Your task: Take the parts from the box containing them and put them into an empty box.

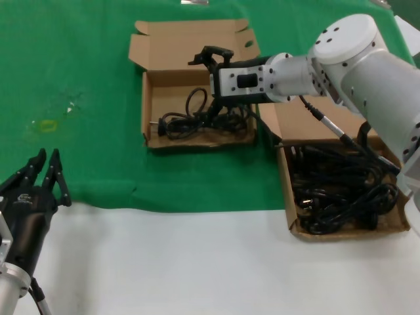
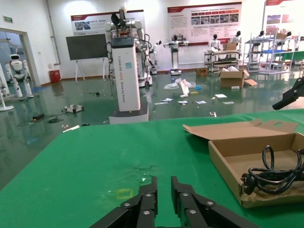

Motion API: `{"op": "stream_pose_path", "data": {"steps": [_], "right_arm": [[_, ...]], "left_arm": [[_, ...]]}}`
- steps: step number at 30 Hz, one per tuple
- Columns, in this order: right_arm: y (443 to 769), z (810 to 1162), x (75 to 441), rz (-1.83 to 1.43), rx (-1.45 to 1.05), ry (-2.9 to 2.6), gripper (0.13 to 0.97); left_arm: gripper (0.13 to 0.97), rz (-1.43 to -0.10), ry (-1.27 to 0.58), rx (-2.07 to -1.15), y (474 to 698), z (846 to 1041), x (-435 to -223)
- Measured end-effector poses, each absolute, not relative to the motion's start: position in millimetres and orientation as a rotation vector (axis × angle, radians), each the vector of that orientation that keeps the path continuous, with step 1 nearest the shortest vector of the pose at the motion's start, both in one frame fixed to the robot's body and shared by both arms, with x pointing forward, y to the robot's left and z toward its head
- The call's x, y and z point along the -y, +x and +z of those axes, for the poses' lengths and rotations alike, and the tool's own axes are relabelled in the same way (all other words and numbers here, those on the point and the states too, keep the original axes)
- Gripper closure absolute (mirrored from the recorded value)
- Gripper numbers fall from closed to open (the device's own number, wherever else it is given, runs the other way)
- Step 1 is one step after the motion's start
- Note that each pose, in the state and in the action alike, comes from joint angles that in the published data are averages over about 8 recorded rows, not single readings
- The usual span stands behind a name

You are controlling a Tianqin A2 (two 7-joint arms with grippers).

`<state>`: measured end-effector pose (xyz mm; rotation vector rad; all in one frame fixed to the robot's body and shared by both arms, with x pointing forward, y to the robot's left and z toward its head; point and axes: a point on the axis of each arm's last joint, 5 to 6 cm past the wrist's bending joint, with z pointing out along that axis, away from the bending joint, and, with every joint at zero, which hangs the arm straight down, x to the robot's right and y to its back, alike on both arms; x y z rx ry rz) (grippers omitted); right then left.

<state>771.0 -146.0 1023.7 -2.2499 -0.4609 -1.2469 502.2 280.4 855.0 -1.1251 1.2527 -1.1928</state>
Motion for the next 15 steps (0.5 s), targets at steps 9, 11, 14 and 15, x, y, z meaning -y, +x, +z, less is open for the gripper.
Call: {"op": "stream_pose_path", "data": {"steps": [9,11,14,15], "right_arm": [[766.5,1006.8,140.0,-1.215,0.414,-2.224,0.351],[763.4,997.1,136.7,-1.197,0.383,-2.208,0.351],[757.7,981.4,131.4,-1.167,0.331,-2.180,0.298],[755.6,976.1,129.7,-1.157,0.312,-2.170,0.280]], "left_arm": [[0.859,-1.193,-1.125,-1.253,502.2,855.0,-280.4],[0.831,-1.193,-1.125,-1.253,502.2,855.0,-280.4],[0.803,-1.193,-1.125,-1.253,502.2,855.0,-280.4],[0.780,-1.193,-1.125,-1.253,502.2,855.0,-280.4]]}}
